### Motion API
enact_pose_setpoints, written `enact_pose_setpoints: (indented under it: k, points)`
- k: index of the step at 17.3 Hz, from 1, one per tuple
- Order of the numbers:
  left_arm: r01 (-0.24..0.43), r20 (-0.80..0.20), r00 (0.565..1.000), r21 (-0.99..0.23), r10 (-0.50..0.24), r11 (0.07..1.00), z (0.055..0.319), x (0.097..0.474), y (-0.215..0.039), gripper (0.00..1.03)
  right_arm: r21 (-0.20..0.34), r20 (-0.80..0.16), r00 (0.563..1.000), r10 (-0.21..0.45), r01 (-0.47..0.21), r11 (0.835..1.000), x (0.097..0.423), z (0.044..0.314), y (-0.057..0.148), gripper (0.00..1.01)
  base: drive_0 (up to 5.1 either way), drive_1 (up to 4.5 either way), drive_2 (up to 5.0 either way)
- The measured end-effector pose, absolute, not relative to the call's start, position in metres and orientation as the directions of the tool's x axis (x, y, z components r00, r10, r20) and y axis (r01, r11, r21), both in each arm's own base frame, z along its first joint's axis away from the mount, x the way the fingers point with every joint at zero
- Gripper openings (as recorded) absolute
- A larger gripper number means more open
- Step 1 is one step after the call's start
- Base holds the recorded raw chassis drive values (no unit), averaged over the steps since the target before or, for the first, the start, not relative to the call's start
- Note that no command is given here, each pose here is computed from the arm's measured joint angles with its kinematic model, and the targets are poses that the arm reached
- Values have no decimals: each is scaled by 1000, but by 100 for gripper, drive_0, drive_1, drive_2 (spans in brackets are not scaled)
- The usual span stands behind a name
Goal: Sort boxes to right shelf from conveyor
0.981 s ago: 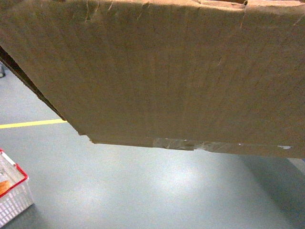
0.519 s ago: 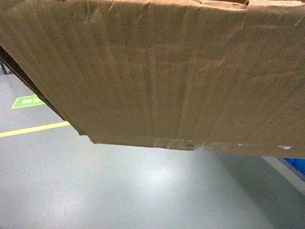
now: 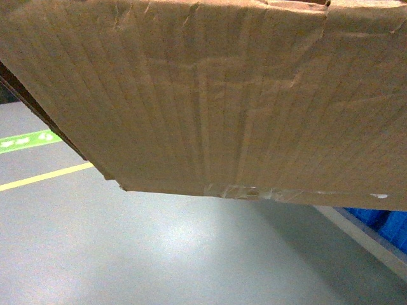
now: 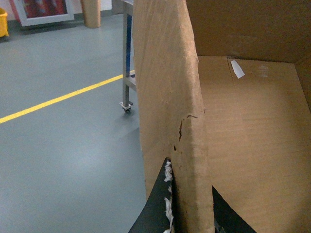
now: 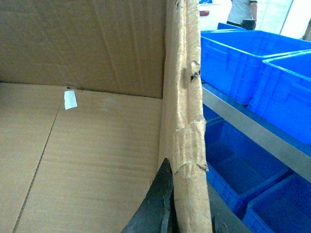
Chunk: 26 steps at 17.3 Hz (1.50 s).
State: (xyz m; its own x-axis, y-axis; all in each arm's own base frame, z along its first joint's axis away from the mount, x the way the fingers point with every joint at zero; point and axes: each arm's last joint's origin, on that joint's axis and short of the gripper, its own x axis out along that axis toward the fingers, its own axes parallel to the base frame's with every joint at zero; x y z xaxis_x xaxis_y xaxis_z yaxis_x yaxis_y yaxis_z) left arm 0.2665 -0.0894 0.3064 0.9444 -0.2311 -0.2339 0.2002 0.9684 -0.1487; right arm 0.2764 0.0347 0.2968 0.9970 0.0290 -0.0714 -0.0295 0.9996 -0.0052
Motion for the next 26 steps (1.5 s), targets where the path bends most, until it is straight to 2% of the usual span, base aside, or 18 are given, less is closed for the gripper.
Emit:
enact_pose_setpoints:
  k: [26]
  points:
    - [200, -235, 944, -148, -231, 968, 306, 267, -89, 3, -5, -71, 997, 29, -30, 1000, 276, 297, 35, 5, -157, -157, -157]
